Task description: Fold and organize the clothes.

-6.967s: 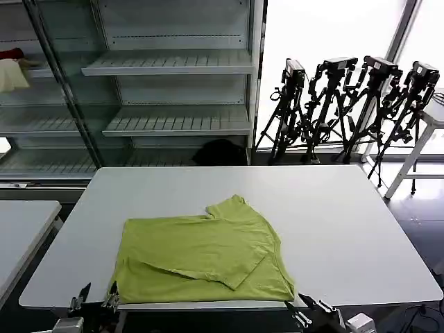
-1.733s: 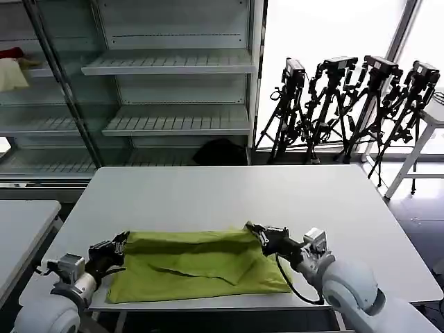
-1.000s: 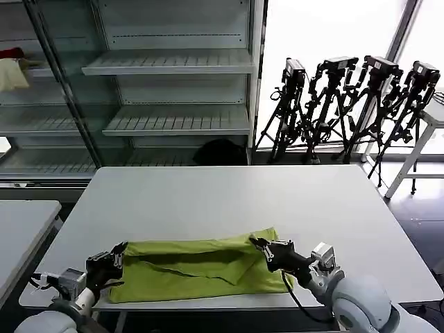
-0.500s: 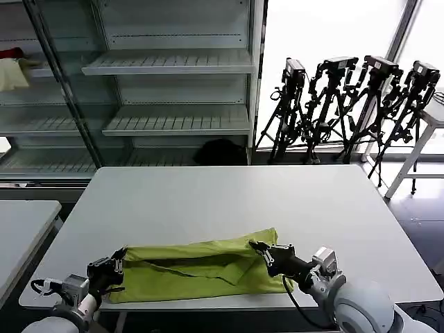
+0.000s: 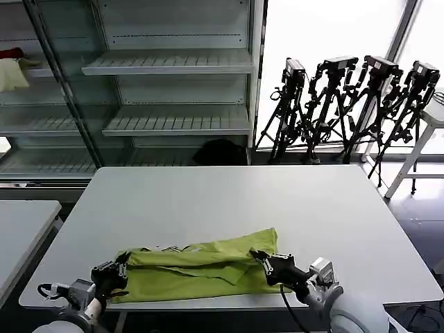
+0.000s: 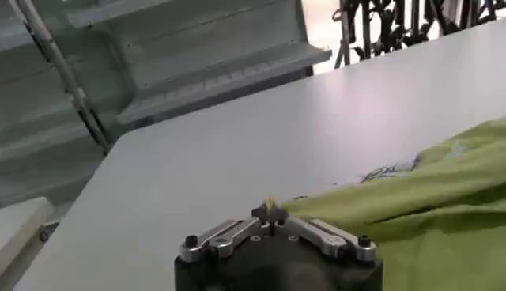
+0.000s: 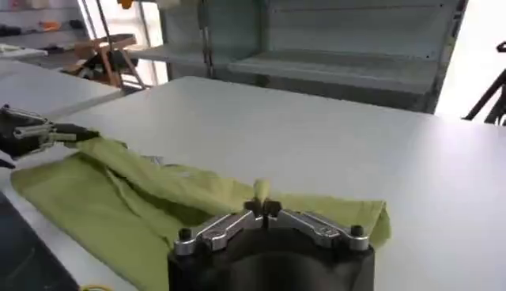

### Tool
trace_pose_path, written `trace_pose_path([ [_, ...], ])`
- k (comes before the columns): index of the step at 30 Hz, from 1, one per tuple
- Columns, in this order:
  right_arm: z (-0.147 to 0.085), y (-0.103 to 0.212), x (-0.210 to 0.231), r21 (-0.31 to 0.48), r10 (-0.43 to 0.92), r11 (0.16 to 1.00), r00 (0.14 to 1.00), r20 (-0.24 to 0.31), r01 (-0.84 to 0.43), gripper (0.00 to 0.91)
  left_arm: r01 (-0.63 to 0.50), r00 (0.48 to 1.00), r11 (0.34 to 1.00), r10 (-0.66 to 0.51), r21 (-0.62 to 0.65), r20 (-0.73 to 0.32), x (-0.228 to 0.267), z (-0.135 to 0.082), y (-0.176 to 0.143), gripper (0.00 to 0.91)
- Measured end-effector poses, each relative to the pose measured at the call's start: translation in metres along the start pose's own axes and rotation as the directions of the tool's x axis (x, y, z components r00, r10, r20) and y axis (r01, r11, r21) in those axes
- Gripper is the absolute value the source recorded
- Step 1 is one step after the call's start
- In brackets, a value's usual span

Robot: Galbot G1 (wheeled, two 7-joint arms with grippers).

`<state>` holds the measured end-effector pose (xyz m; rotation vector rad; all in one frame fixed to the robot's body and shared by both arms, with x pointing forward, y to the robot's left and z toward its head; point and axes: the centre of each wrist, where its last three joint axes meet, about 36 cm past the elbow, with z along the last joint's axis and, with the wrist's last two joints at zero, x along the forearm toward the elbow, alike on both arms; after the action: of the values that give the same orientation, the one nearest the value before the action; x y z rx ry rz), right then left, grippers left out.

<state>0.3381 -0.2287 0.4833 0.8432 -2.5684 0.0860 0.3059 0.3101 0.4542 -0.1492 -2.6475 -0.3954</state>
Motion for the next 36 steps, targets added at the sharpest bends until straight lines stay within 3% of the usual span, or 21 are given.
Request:
trace_pose_path([
  [1,0.001,0.002,0.000,-0.007,0.009,1.000,1.000,0.000,-0.009,0.907,0.002,1.000,1.000,-0.002,-0.004,-0.001,-0.001,0.001,0.000,0.030],
  [2,0.002,0.003,-0.001,-0.014,0.019,1.000,1.000,0.001,-0.019,0.907,0.003,1.000,1.000,-0.003,-0.008,-0.004,-0.002,0.002,0.000,0.071],
  [3,0.003,0.005,-0.001,-0.021,0.032,0.999,0.999,0.003,-0.032,0.907,0.004,1.000,1.000,-0.004,-0.013,-0.008,-0.002,0.003,0.000,0.242],
  [4,0.004,0.007,-0.002,-0.026,0.042,0.999,0.999,0.003,-0.042,0.907,0.004,1.000,1.000,-0.004,-0.018,-0.014,-0.003,0.004,0.000,0.504],
  [5,0.005,0.008,-0.002,-0.031,0.053,0.998,0.999,0.004,-0.053,0.907,0.003,1.000,1.000,-0.003,-0.022,-0.019,-0.003,0.006,-0.001,0.645],
  [6,0.005,0.010,-0.002,-0.036,0.065,0.997,0.998,0.005,-0.065,0.907,0.002,1.000,1.000,-0.003,-0.027,-0.024,-0.003,0.007,-0.001,0.907],
  [25,0.004,0.041,0.010,-0.057,0.401,0.913,0.915,-0.040,-0.403,0.907,0.043,0.998,0.975,-0.053,-0.217,-0.038,0.020,-0.005,0.014,0.907],
  [30,0.002,0.045,0.016,-0.055,0.491,0.869,0.871,-0.023,-0.492,0.907,0.076,0.997,0.972,-0.079,-0.223,-0.004,0.031,-0.015,0.018,0.907],
  [36,0.006,0.032,0.024,-0.070,0.554,0.832,0.832,0.037,-0.551,0.907,0.112,0.993,0.981,-0.106,-0.159,0.045,0.039,-0.024,0.016,0.907],
])
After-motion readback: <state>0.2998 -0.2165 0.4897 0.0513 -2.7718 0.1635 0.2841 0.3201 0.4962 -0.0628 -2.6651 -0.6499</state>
